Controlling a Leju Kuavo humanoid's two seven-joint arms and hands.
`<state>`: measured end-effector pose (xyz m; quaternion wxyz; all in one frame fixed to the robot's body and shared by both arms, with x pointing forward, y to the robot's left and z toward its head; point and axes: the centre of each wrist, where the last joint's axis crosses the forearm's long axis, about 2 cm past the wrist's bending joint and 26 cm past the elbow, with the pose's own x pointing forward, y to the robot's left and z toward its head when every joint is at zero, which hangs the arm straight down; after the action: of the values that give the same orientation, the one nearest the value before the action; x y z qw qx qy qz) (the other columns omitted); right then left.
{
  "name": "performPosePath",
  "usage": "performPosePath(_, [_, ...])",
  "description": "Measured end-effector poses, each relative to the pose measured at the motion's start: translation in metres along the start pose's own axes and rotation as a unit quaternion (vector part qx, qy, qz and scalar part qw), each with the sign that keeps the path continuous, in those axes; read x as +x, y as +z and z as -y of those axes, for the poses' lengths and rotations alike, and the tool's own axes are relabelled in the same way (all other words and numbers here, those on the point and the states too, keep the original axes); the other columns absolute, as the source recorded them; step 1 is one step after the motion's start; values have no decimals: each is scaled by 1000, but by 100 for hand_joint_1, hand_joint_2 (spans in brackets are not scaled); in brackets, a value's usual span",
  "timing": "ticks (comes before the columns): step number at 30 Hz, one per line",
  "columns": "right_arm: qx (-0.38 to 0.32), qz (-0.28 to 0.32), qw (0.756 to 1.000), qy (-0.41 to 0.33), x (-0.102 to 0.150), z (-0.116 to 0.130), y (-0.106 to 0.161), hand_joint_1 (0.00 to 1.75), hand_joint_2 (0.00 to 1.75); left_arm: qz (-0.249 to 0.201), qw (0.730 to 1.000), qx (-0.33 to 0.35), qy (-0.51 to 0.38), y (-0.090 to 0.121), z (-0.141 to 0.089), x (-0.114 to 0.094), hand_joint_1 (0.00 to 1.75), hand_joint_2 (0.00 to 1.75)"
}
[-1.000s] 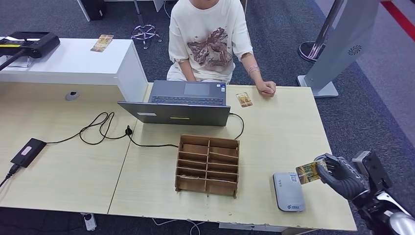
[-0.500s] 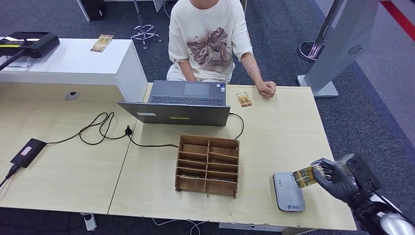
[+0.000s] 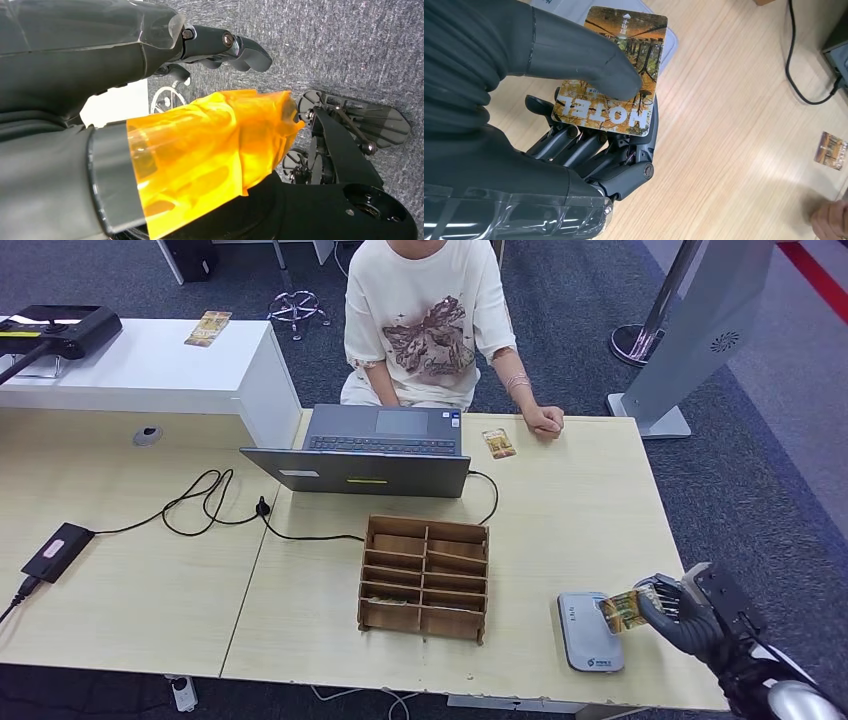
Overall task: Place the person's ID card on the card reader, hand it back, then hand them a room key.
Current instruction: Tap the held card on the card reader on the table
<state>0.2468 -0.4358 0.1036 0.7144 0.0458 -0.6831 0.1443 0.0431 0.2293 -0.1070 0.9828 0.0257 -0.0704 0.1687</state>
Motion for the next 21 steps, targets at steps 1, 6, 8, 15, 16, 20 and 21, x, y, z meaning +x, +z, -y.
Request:
performPosePath(1, [0,-2,1000,1,-1,-1,0,175,175,0,1000,0,0,0,0,0,0,0])
performPosePath(6, [-2,-5,1000,2,-5,-4,-1,175,175,0,1000,0,0,0,0,0,0,0])
performPosePath(8, [-1,-7,1000,3,-6,-5,-2,175,175,0,1000,0,0,0,0,0,0,0])
performPosePath(15, [5,-13,1000,6,-9,-10,-3,175,175,0,1000,0,0,0,0,0,0,0])
performPosePath(16, [6,-14,1000,6,-9,-11,-3,175,175,0,1000,0,0,0,0,0,0,0])
performPosePath(20, [10,-17,1000,6,-10,-14,-4,175,175,0,1000,0,0,0,0,0,0,0])
performPosePath(21, [12,-17,1000,6,-10,-14,-4,175,175,0,1000,0,0,0,0,0,0,0])
